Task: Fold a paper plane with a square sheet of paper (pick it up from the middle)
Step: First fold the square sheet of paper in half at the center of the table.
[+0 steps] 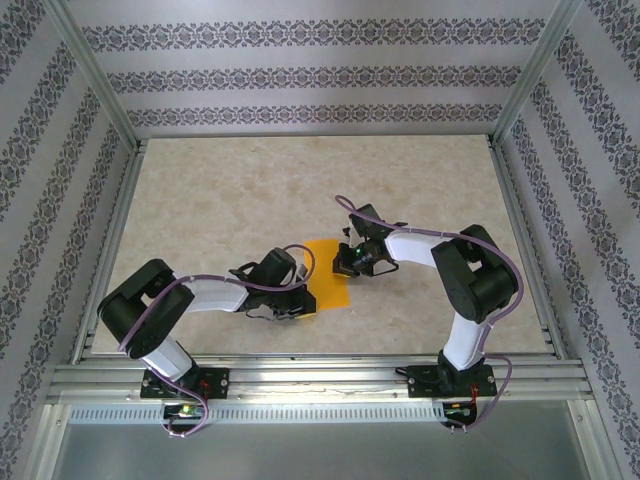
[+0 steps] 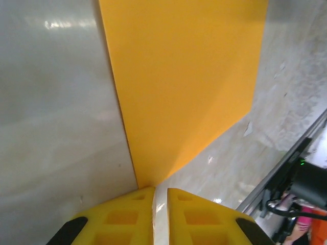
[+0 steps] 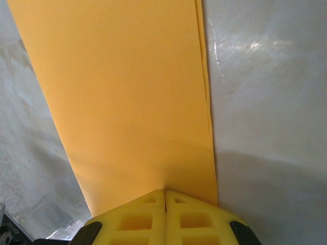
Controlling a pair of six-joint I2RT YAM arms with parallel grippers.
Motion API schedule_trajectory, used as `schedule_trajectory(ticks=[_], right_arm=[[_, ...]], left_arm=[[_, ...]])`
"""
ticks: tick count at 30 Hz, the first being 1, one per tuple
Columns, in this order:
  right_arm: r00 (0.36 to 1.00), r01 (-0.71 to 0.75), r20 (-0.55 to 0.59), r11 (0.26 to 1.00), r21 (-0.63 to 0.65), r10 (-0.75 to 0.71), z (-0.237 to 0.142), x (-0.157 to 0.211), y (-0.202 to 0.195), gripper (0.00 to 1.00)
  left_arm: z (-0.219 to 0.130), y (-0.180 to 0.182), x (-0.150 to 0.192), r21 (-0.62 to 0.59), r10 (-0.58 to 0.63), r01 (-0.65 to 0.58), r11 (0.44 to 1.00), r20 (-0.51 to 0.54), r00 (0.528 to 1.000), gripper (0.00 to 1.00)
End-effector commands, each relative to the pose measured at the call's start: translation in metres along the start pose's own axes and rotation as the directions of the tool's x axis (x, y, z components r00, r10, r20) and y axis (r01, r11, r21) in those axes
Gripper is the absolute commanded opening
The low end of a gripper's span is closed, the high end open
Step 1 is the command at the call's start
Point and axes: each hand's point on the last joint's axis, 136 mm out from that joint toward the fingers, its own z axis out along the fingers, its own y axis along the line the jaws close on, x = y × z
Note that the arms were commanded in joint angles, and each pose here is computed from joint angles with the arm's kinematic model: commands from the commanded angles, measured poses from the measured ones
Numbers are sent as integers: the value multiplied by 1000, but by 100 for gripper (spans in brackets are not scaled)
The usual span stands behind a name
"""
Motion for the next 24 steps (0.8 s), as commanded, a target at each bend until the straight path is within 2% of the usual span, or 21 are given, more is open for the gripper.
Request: schedule_trajectory(ticks=[1,4,8,11,13,16,19,22,24], right_arm=[[996,-61,-49,989,136,68,5,19,-37,0],[996,-59,-51,989,139,67,6,19,-38,0],[997,-8,-77,996,88,15,7,18,-24,0],[995,45,-89,996,78,-38,1,17,-10,0],[996,66,-68,997,42,-63,-7,13,2,2],[993,111,-35,992,-60,-113,-21,10,31,7],[987,160,32,984,-75,-158,-40,10,44,12],[984,151,101,988,-34,-147,-61,14,37,15],[986,82,142,997,7,-83,-71,19,18,17]], left_arm=[[-6,11,12,-121,53,-57,991,-37,998,16],[-15,-7,5,-82,85,-84,993,8,996,16],[-39,-17,-24,-83,131,-117,990,198,971,18],[-56,-36,-47,-5,127,-131,991,292,948,19],[-66,-42,-64,1,115,-123,992,347,931,22],[-72,-40,-91,28,44,-58,998,368,929,22],[-70,-41,-115,140,-56,3,990,375,925,21],[-67,-51,-136,175,-61,-6,985,371,926,21],[-63,-56,-146,163,-61,3,987,349,935,21]])
